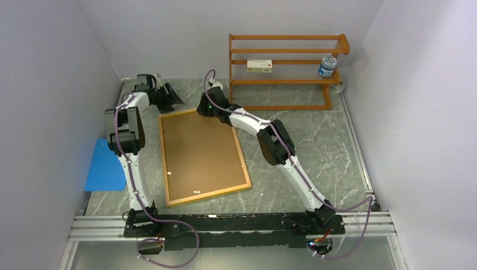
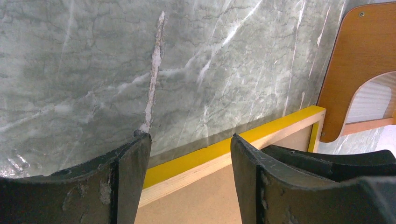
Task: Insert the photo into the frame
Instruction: Install the photo frame at the center of the board.
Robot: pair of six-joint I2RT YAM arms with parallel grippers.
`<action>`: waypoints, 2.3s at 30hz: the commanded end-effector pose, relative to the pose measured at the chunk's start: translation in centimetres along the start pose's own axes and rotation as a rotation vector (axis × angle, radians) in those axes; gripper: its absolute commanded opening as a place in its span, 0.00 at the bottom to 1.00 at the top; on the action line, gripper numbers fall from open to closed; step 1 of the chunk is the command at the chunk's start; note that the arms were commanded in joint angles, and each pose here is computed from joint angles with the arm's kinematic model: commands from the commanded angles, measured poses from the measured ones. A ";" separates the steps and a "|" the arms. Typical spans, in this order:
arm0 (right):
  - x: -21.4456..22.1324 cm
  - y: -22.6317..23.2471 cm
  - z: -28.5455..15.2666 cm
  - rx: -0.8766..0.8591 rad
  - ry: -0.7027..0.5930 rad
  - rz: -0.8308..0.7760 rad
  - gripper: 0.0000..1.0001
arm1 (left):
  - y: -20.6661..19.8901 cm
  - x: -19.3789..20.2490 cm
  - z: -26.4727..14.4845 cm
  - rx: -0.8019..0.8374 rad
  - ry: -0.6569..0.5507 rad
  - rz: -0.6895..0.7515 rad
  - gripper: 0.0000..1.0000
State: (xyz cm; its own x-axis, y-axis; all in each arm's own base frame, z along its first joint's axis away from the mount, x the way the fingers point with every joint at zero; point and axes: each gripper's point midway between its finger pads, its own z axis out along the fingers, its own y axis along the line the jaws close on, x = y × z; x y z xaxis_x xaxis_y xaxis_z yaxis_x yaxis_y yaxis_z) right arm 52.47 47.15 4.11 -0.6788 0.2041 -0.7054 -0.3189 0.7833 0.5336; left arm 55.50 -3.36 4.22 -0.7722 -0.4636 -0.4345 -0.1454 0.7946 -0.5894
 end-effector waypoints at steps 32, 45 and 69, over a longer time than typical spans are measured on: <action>0.9 7.4 -16.2 -0.104 0.224 -0.214 0.54 | 1.3 3.6 -11.8 -0.393 0.054 -0.165 0.74; 18.9 12.4 -22.7 -0.321 0.649 -0.420 0.41 | 4.2 14.7 -16.4 -0.473 0.161 -0.206 0.63; 26.5 12.7 -25.9 -0.361 0.844 -0.506 0.39 | 8.7 19.8 -17.9 -0.711 0.299 -0.269 0.47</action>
State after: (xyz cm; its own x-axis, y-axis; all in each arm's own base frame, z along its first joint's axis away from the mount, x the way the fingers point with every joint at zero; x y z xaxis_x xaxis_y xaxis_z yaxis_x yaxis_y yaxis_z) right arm 13.89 47.38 4.19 -0.6219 -0.6684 -0.4079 -0.7729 0.4405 0.4566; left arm 28.25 1.04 3.06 -0.7840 -0.6140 -0.0915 -0.6110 0.7892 -0.0615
